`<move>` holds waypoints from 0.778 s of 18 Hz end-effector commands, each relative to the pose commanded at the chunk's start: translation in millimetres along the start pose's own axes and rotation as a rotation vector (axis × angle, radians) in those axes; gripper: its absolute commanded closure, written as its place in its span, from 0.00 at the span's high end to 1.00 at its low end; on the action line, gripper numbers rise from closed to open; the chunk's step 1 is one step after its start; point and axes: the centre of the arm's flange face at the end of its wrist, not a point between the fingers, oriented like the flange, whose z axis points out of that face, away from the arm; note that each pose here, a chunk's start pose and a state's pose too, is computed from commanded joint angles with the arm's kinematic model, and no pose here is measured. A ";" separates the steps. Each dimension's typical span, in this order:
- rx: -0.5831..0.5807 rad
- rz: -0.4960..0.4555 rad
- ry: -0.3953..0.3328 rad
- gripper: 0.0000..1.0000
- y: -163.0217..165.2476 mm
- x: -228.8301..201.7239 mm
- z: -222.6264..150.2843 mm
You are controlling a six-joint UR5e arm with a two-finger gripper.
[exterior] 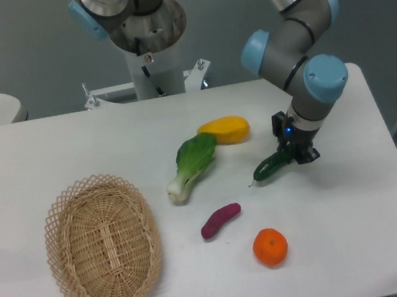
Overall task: Place the cucumber on the table
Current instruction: 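Set the cucumber flat on the table and open the gripper, then lift the open gripper up and away from the cucumber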
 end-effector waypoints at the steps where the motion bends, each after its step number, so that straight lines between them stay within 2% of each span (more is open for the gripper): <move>1: -0.001 -0.007 -0.019 0.93 0.4 -4.5 -8.5; 2: -0.005 -0.008 -0.040 0.99 0.8 -8.8 -19.5; 7: -0.015 -0.075 -0.147 1.00 9.8 -38.3 -73.5; 14: 0.002 -0.148 -0.192 1.00 7.7 -67.8 -135.4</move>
